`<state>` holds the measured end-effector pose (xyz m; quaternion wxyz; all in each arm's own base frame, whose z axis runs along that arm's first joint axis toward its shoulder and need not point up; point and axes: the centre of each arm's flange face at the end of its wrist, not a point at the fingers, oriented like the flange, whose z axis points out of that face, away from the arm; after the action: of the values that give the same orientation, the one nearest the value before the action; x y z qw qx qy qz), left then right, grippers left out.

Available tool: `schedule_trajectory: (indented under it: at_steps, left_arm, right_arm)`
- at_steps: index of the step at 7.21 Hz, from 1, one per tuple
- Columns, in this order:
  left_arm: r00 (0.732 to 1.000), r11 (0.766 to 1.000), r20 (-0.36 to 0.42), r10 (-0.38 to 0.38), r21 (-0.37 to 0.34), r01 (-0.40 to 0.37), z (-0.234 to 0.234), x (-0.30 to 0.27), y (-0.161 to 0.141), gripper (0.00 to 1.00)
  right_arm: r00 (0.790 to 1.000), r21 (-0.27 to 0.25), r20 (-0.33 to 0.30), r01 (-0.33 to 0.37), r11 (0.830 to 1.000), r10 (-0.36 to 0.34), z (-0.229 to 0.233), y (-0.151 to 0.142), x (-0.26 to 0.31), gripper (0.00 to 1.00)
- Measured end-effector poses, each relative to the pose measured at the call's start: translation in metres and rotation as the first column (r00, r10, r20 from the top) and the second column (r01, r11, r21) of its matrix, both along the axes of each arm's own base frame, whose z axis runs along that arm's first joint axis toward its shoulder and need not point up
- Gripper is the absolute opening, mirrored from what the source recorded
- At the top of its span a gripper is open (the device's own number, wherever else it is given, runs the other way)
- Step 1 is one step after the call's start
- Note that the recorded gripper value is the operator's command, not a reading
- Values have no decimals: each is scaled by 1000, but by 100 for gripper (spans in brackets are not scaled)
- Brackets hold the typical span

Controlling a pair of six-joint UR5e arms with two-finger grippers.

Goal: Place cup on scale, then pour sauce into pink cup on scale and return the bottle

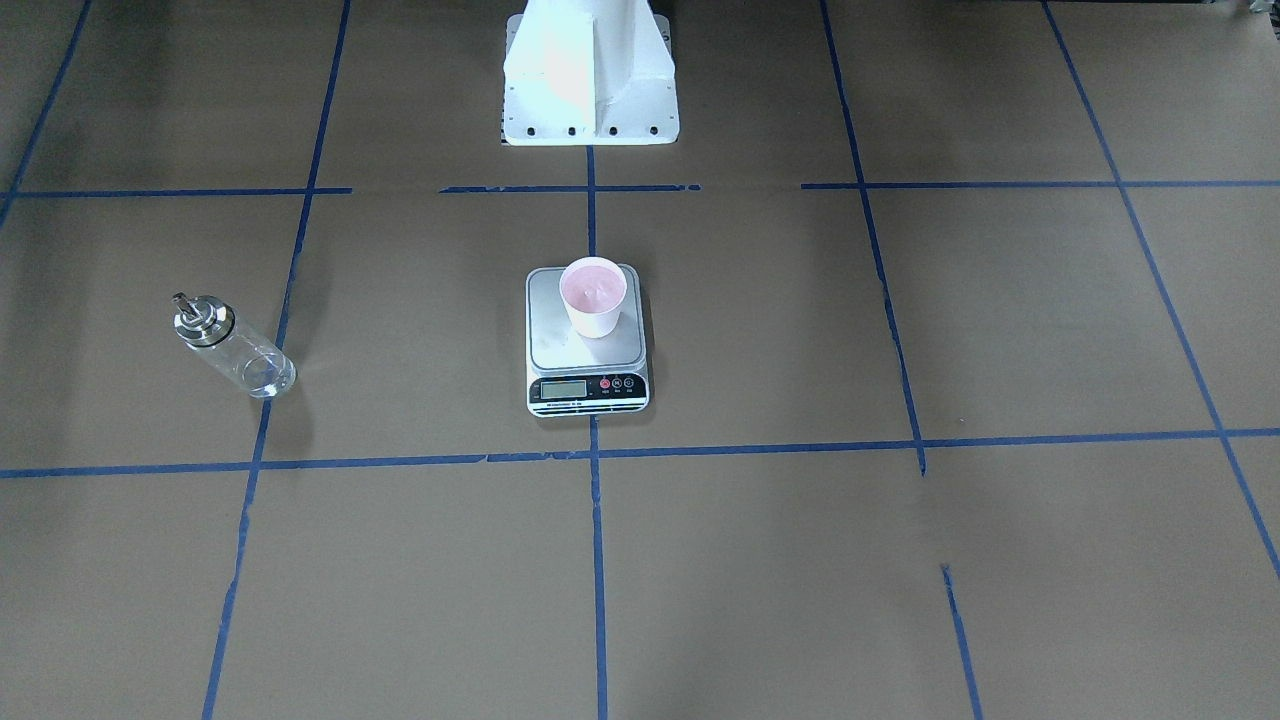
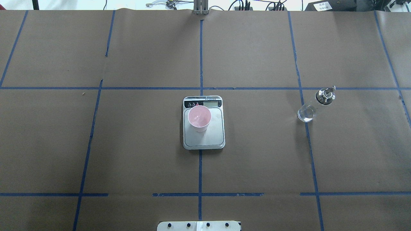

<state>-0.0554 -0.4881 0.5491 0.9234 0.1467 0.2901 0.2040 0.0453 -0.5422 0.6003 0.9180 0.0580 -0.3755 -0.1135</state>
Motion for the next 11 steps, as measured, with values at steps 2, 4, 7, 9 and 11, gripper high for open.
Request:
schedule_trajectory:
  at_steps: [2,4,7,9,11]
  left_arm:
    - [1000,998,2,0,-59,0,26,-1,17,100]
    - [1000,992,1,2,-125,-2,53,-1,33,100]
    - [994,978,-103,46,-196,-65,104,7,41,100]
    - [991,977,-128,48,-200,-73,110,9,38,100]
    - [990,978,-130,48,-197,-73,109,10,34,100]
  right_arm:
    - [1000,26,-6,-1,1000,1,29,19,-2,100]
    - [1000,0,-2,-19,1000,19,40,27,-2,100]
    - [997,-50,7,-72,996,72,38,29,-3,100]
    - [996,-60,47,-73,996,76,35,29,-4,100]
    - [994,-63,64,-82,995,86,31,28,0,100]
